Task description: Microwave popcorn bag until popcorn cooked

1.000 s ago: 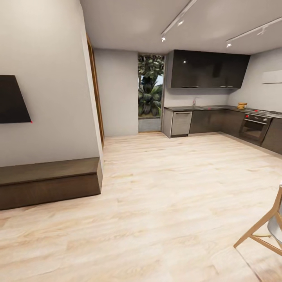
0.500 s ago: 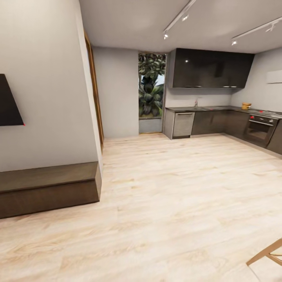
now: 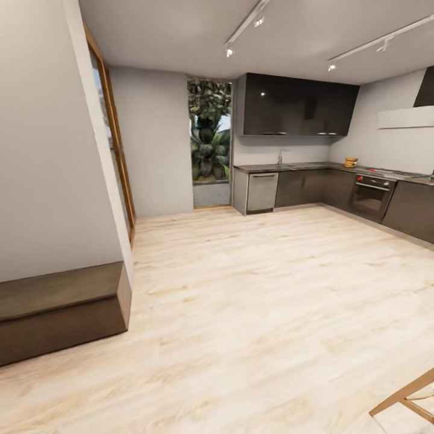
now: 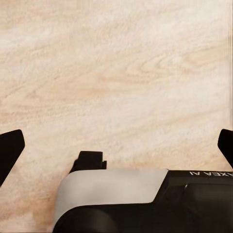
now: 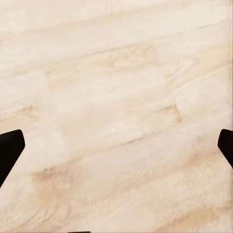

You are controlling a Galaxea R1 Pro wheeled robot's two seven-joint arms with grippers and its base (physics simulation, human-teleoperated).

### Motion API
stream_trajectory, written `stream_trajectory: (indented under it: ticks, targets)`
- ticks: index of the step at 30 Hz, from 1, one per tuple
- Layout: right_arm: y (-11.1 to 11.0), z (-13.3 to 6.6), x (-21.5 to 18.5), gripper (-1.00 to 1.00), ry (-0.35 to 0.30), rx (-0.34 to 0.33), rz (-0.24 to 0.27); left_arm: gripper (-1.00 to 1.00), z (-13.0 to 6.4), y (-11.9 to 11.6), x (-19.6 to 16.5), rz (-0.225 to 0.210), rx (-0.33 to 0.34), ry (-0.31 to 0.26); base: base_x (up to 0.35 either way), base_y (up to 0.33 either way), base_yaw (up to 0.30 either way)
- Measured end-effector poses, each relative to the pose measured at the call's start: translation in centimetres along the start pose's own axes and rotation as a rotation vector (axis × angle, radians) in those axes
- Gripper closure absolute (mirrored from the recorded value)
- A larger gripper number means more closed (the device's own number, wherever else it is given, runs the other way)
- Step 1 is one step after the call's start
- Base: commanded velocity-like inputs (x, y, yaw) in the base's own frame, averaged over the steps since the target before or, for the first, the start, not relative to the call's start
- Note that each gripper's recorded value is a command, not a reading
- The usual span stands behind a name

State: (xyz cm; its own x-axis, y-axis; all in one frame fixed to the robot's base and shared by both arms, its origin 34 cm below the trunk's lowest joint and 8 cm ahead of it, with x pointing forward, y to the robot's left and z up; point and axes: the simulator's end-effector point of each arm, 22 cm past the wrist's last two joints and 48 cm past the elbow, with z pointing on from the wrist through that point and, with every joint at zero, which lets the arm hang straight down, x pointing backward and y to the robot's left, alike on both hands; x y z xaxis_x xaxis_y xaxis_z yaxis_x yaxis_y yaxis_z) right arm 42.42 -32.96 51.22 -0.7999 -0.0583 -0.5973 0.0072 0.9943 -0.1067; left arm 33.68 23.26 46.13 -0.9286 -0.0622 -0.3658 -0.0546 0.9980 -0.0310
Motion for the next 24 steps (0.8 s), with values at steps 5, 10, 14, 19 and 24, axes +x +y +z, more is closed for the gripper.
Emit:
stream_trajectory:
  ticks: [5,10,14,19,24]
  targets:
    - [0.0,0.01,-0.02,-1.0,0.0,0.0,0.0,-1.0,0.0,0.0,0.02,0.0,0.0,0.0,0.343,0.0,-0.209]
    - [0.01,0.01,-0.02,-1.0,0.0,0.0,0.0,-1.0,0.0,0.01,0.01,0.0,0.0,0.0,0.343,0.0,-0.023]
    - [0.01,0.0,-0.01,-1.0,0.0,0.0,0.0,-1.0,0.0,0.01,0.02,0.0,0.0,0.0,0.343,0.0,-0.002]
    - [0.0,0.01,-0.03,-1.0,0.0,0.0,0.0,-1.0,0.0,0.0,0.03,0.0,0.0,0.0,0.343,0.0,-0.124]
    - [0.0,0.01,-0.03,-1.0,0.0,0.0,0.0,-1.0,0.0,0.0,0.03,0.0,0.0,0.001,0.343,0.0,-0.259]
